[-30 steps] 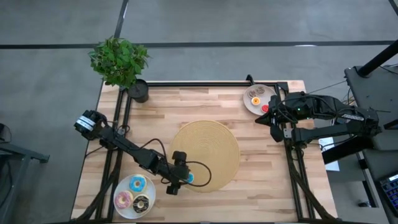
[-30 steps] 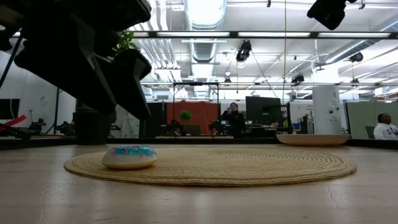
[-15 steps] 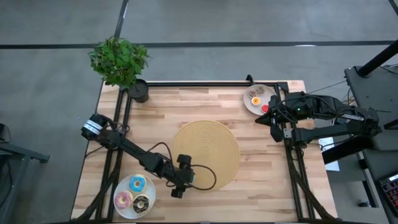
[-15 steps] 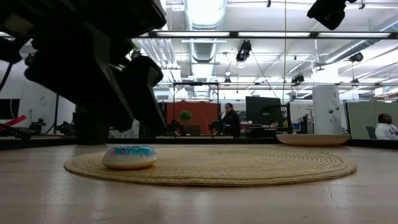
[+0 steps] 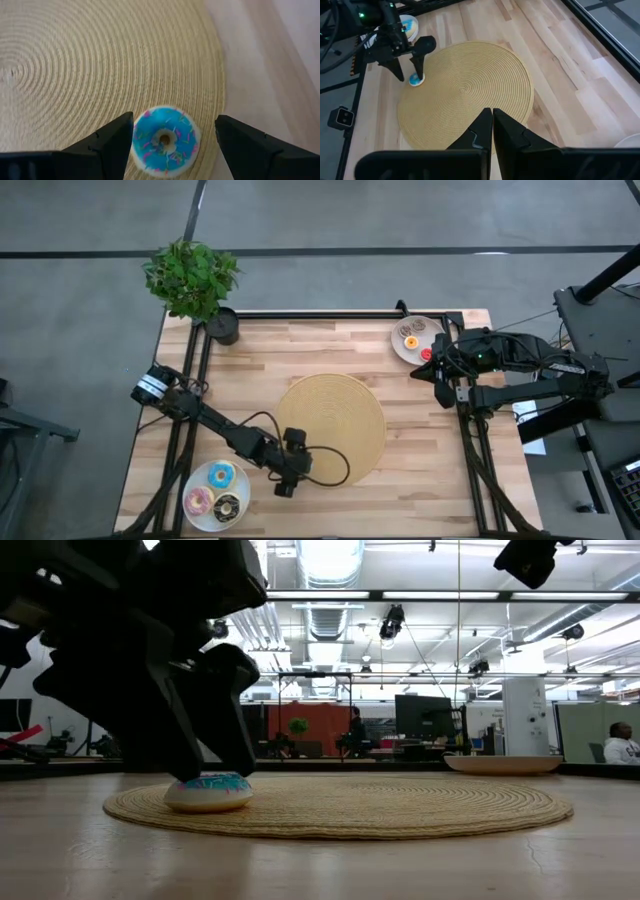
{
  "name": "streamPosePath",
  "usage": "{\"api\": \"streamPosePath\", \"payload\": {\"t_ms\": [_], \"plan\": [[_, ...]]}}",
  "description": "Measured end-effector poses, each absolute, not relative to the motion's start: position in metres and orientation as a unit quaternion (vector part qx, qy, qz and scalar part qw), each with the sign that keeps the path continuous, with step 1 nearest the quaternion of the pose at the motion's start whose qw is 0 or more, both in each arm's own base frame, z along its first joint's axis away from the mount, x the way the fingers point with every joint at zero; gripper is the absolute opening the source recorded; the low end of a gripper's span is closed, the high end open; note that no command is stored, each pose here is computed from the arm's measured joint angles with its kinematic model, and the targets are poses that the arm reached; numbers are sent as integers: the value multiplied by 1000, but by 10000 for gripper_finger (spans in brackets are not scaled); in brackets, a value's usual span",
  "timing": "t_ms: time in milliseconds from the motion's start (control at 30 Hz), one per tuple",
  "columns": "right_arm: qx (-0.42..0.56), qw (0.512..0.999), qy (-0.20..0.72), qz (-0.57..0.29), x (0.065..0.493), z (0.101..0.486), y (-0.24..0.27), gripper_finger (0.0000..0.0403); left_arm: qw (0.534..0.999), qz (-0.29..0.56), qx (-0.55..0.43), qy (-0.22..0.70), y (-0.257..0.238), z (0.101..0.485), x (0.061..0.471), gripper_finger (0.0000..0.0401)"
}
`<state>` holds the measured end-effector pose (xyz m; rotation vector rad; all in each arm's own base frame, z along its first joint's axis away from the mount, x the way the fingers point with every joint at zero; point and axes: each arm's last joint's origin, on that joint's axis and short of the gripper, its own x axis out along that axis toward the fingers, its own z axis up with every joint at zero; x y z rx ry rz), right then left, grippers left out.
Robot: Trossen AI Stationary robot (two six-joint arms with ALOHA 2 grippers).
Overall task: Pick & Place donuts
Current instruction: Put the small blue donut on the gray plate
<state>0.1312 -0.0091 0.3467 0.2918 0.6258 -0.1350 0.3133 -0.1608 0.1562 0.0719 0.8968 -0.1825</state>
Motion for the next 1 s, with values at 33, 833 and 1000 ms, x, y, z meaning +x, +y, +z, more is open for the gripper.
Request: {"api": "streamPosePath", "payload": {"t_ms": [33, 833, 1000], "plan": [[143, 939, 307, -66, 131, 347, -9, 9, 894, -87, 36, 438, -160, 156, 312, 252], [143, 939, 306, -66, 131, 347, -9, 9, 874, -89, 23, 478, -158, 153, 306, 252], [143, 939, 306, -66, 131, 347, -9, 9, 873, -89, 22, 480, -158, 153, 306, 252]]}}
